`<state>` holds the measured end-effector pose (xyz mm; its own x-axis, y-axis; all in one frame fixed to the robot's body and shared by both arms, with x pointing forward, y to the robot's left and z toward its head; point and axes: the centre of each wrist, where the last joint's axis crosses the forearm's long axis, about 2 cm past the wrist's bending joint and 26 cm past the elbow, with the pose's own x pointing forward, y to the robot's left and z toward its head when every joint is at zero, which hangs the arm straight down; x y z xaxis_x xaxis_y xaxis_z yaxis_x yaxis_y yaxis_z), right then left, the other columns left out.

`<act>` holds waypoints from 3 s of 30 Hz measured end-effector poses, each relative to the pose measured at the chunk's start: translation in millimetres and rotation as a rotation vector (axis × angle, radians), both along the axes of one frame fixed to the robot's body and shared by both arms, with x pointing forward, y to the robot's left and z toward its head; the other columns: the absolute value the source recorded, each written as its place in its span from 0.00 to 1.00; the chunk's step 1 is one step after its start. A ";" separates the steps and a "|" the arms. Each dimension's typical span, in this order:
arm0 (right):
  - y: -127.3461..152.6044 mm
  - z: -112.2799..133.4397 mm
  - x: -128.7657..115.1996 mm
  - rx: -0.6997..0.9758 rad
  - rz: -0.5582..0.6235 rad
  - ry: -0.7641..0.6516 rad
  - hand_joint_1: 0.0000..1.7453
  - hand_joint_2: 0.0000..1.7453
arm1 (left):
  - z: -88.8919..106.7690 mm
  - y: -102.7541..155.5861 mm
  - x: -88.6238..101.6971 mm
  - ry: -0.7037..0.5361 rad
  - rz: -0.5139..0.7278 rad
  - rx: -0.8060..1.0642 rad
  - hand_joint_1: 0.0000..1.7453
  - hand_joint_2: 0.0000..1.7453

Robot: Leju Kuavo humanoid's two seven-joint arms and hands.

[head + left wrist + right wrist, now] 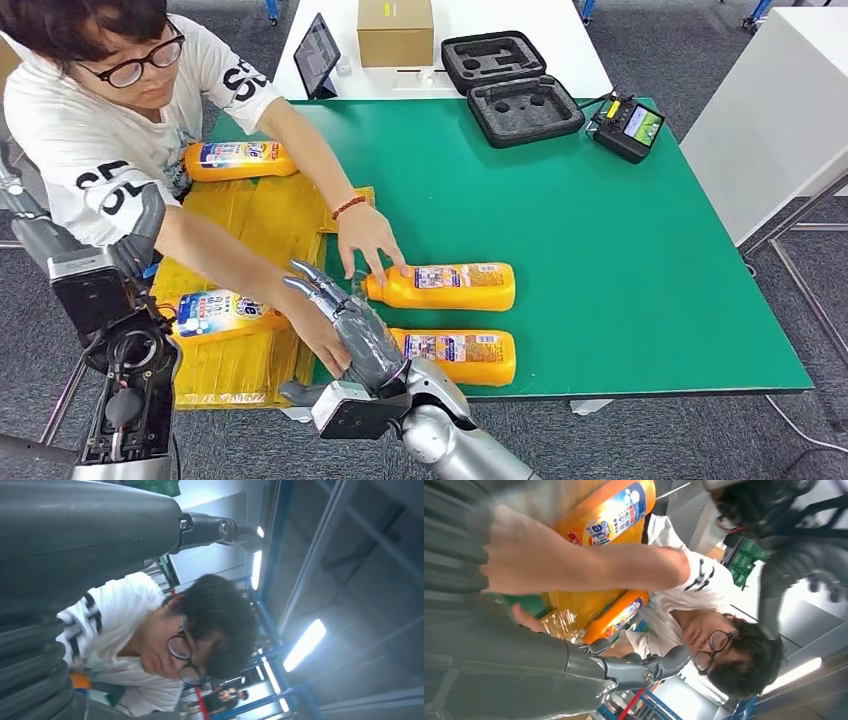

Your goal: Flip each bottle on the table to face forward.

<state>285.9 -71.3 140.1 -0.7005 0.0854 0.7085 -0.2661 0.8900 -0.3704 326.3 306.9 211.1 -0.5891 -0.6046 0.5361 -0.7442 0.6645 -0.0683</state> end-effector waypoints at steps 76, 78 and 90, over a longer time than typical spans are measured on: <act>-129.1 -14.6 5.8 -0.857 -0.353 0.125 0.00 1.00 | -67.2 14.6 -134.5 0.100 0.047 -0.405 0.00 1.00; -128.5 -13.4 11.4 -0.851 -0.357 0.118 0.00 1.00 | -69.3 14.0 -135.2 0.111 0.053 -0.403 0.00 1.00; -115.2 -0.5 48.9 -0.799 -0.377 0.143 0.00 1.00 | -77.0 8.1 -133.2 0.146 0.050 -0.411 0.00 1.00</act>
